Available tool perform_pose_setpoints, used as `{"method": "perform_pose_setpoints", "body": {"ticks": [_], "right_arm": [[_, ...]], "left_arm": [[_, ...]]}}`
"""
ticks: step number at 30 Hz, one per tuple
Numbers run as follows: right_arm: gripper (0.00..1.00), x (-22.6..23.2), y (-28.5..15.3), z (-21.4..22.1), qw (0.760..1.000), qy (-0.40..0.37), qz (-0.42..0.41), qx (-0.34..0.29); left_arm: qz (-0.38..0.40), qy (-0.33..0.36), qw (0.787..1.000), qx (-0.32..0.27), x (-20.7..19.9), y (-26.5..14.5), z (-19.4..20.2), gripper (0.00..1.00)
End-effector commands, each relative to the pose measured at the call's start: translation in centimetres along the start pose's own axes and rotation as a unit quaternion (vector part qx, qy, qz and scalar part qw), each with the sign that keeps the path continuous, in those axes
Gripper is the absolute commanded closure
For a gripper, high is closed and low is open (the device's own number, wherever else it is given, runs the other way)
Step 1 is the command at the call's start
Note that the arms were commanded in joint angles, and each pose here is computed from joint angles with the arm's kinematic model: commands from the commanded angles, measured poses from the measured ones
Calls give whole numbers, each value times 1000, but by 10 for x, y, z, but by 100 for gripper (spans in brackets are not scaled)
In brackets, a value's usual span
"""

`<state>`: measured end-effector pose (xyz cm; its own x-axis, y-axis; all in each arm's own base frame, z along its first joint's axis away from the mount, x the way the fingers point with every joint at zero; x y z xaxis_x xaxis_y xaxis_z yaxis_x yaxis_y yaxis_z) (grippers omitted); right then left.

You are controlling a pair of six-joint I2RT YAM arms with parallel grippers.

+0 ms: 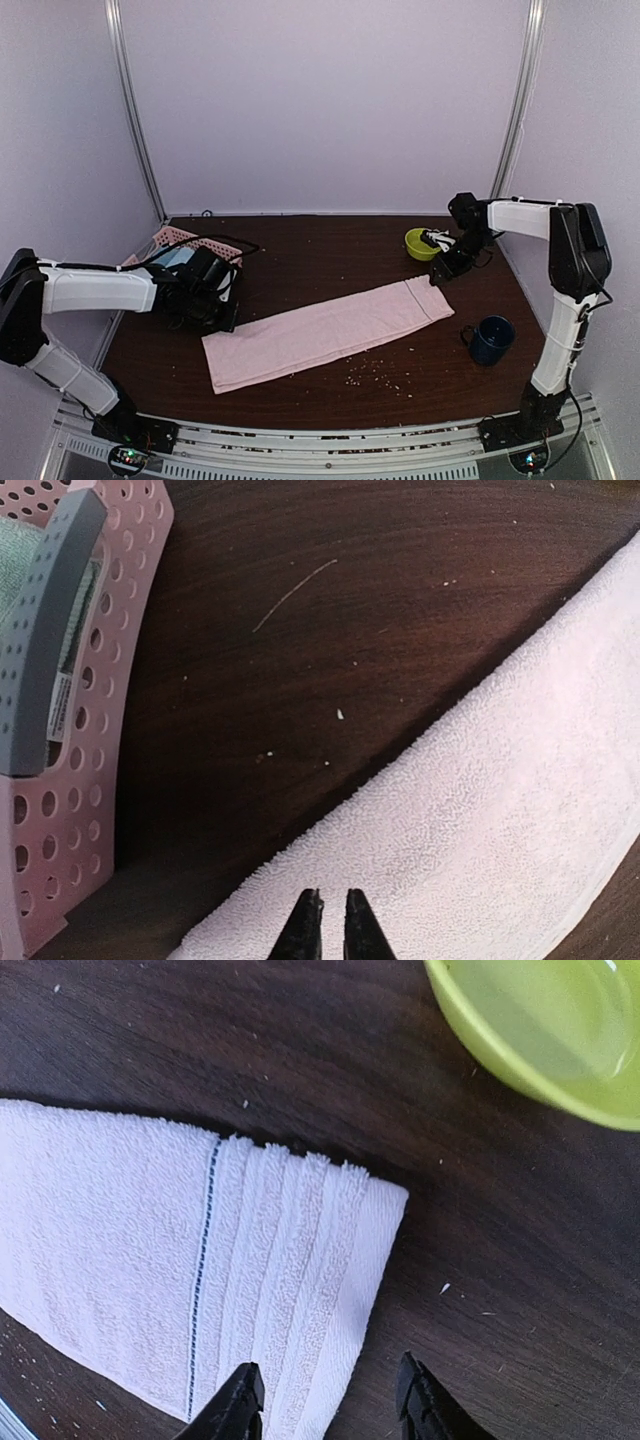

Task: Roll the towels
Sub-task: Pick up the towel from the center of the board.

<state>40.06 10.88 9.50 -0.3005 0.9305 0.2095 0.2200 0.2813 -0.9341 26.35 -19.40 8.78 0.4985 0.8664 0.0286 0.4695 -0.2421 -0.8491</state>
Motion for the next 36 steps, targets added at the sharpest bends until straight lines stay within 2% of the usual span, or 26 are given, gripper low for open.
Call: {"method": "perform_pose_setpoints", "body": {"ticks": [1,5,11,17,20,24,28,36], "right_arm": [[52,-8,16,21,998,11,7,54],[54,-5,29,27,997,15,-10,75],[58,3,43,38,994,11,-33,102],[62,0,58,48,993,-6,10,117],[69,-8,67,52,992,-8,36,120],[88,-11,73,53,992,-5,39,123],[100,-10,64,44,994,9,8,109],[100,-47,17,19,997,48,12,61]], "left_arm": [[17,11,1000,-9,-6,2,0,86],[26,8,1000,15,-9,12,13,81],[40,6,998,54,-14,25,32,87],[39,11,998,51,-14,27,28,87],[36,12,998,54,-14,30,29,87],[30,12,998,60,-11,31,33,87],[29,16,997,63,-11,32,35,87],[26,17,998,59,-10,31,33,87]]}}
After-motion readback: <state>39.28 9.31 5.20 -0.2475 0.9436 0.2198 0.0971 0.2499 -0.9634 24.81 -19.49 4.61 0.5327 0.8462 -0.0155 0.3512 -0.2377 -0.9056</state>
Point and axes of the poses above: each gripper's point midway between its finger pads, its own y axis out along the fingers, its own x axis along the line the jaws close on, z = x × y, the point moved 3 cm from there along -y, back along the fingers, and after that the axes turned 14 degrees about y, right-handed, at the moved point
